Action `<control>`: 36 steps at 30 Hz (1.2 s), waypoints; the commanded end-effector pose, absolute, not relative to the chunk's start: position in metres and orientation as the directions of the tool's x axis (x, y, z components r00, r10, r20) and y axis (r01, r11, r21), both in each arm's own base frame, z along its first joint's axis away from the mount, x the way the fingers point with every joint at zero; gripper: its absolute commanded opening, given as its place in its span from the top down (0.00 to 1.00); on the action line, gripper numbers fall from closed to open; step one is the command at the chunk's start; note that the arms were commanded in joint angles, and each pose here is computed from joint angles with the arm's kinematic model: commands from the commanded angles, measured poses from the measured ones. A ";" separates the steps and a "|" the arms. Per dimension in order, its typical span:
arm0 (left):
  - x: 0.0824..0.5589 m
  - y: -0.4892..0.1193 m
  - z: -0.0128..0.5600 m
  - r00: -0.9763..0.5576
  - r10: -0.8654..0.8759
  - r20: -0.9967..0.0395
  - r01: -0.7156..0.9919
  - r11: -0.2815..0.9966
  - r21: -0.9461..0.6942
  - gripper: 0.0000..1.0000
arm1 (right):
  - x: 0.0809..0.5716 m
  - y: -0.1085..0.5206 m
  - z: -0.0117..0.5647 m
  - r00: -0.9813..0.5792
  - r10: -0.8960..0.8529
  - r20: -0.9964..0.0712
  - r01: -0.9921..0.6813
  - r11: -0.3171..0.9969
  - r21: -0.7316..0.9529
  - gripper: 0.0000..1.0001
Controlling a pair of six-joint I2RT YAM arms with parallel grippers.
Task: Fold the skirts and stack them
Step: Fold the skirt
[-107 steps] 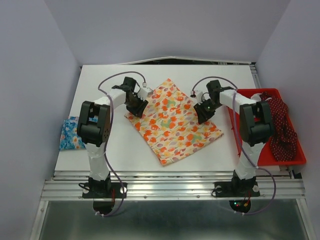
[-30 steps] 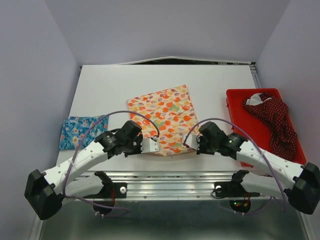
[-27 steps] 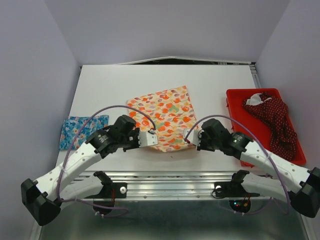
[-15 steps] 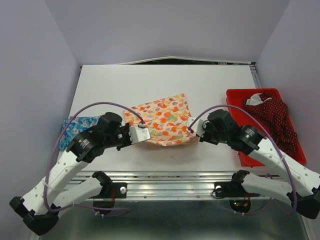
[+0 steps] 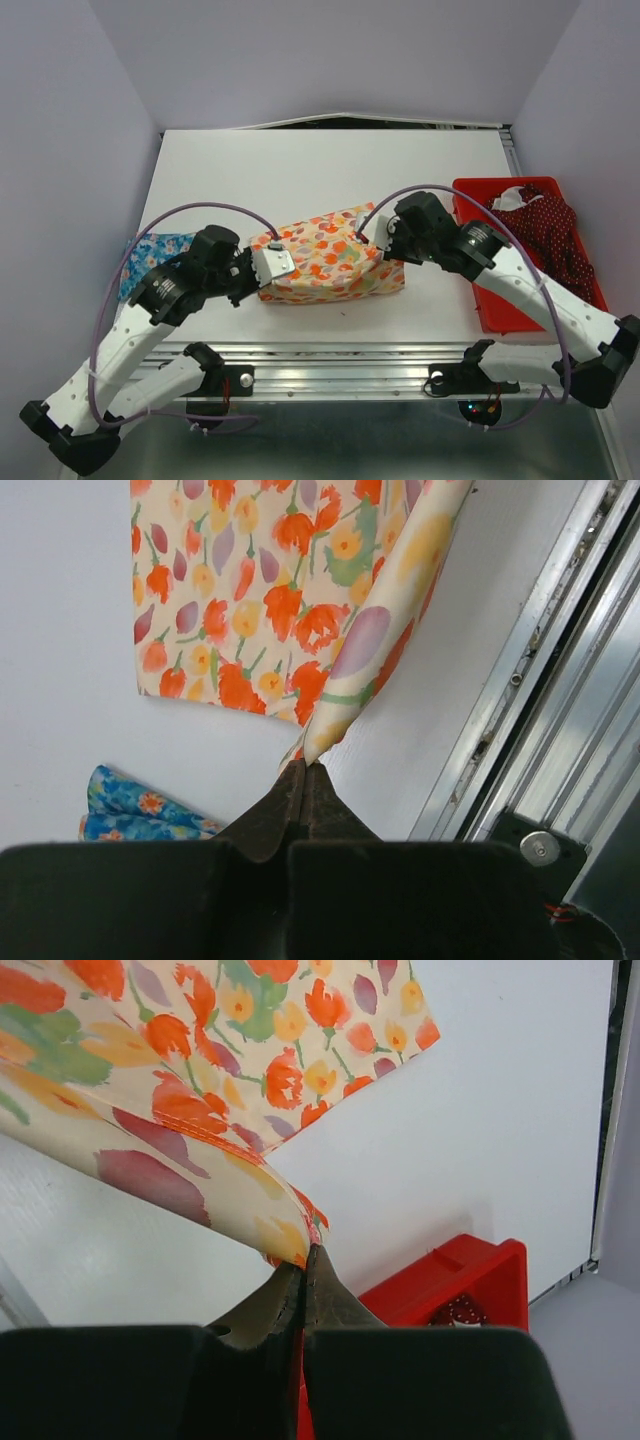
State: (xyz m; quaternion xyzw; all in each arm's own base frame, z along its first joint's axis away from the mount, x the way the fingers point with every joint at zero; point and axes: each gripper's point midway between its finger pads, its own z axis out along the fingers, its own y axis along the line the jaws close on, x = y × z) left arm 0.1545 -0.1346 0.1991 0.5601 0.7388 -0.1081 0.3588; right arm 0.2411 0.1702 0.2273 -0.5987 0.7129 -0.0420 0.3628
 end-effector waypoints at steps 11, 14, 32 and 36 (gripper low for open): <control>0.258 -0.134 0.194 -0.256 0.701 -0.665 0.855 0.485 0.182 1.00 | 0.393 0.173 0.243 0.071 -0.910 -0.408 -0.776 0.207 -0.596 0.99; 0.285 -0.121 0.182 -0.299 0.706 -0.642 0.849 0.504 0.160 1.00 | 0.423 0.177 0.226 0.078 -0.919 -0.387 -0.795 0.176 -0.580 0.99; 0.454 -0.095 0.094 -0.532 0.637 -0.558 0.751 0.659 0.037 0.66 | 0.606 0.198 0.111 -0.100 -0.895 -0.435 -0.669 0.384 -0.637 0.27; 0.476 -0.093 0.110 -0.513 0.631 -0.582 0.726 0.680 0.098 0.57 | 0.598 0.194 0.161 -0.131 -0.849 -0.512 -0.602 0.479 -0.639 0.20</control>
